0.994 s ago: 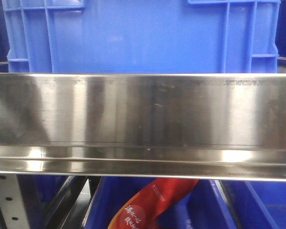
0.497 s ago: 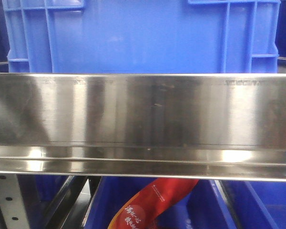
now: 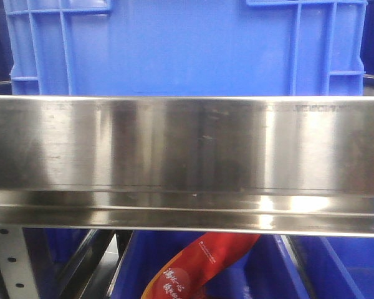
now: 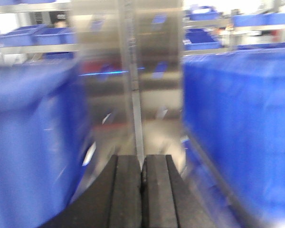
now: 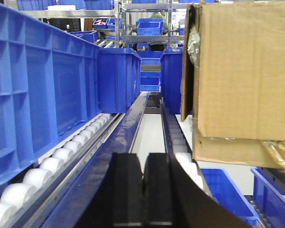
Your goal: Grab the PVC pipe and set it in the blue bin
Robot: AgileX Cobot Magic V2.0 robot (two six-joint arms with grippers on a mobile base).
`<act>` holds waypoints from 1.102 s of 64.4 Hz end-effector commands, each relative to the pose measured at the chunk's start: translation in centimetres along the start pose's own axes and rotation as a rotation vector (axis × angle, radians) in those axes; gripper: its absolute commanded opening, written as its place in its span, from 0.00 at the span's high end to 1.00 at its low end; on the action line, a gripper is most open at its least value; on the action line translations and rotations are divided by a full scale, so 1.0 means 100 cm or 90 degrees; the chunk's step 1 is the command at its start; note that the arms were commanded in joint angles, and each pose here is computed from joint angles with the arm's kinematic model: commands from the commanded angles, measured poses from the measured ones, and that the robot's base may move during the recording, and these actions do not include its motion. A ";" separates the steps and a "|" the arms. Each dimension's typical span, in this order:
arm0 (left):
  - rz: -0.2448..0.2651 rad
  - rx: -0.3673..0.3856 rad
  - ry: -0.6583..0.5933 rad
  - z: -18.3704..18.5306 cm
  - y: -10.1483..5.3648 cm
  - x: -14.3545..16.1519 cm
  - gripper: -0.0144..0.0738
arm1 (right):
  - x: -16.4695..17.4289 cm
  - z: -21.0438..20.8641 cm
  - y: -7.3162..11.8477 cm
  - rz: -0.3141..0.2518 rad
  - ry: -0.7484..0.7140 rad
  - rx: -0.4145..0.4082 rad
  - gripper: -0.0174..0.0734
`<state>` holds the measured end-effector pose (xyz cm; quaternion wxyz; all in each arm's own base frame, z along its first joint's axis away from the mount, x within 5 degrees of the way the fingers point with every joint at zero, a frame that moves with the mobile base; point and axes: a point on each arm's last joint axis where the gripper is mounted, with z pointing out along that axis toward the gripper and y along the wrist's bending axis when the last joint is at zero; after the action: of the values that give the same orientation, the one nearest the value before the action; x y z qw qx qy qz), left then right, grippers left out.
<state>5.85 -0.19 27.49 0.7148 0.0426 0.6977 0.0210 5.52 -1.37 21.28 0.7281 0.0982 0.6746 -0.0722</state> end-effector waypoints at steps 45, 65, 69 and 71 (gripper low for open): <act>-0.073 -0.062 -0.028 -0.004 0.000 0.063 0.96 | -0.001 0.000 0.000 -0.006 -0.014 0.001 0.99; -0.074 0.047 -0.037 -0.004 -0.010 0.062 0.96 | -0.001 0.000 0.000 -0.006 -0.014 0.001 0.99; -0.074 0.050 -0.036 -0.004 -0.010 0.062 0.96 | -0.001 0.000 0.000 -0.006 -0.014 0.001 0.99; -0.074 0.049 -0.036 -0.004 -0.010 0.062 0.96 | -0.001 0.000 0.000 -0.006 -0.014 0.001 0.99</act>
<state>5.66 -0.57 21.01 0.7247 0.0284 0.6871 -0.0428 5.53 -1.37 21.20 0.7278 0.0982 0.6749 -0.0723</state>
